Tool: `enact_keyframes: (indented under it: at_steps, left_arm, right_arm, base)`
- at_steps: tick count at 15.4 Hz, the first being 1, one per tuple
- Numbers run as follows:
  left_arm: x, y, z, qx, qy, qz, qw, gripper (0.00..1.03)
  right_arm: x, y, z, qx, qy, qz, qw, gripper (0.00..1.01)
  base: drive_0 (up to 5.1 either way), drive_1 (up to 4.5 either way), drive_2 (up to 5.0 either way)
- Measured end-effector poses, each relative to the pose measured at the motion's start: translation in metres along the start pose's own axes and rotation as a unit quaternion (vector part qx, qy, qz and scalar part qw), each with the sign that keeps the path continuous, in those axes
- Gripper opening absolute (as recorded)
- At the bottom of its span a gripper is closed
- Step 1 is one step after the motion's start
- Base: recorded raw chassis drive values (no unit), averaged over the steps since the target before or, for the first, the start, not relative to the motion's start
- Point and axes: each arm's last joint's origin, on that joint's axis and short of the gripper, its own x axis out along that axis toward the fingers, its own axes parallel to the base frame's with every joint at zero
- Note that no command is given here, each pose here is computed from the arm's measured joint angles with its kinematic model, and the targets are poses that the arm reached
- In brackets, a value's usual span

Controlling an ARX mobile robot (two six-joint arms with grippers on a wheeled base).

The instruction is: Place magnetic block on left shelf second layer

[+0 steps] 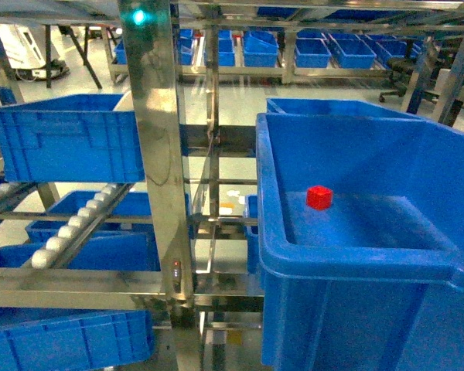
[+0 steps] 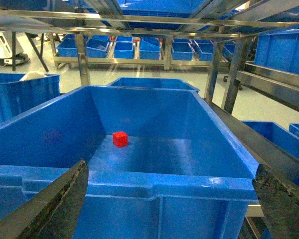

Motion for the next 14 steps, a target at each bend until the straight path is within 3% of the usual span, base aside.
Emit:
enact_keyframes:
  at_steps: [14]
  left_arm:
    - [0.0,0.0,0.0,0.0,0.0,0.0,1.0,0.98]
  right_arm:
    - [0.0,0.0,0.0,0.0,0.0,0.0,1.0,0.98]
  base:
    - [0.0,0.0,0.0]
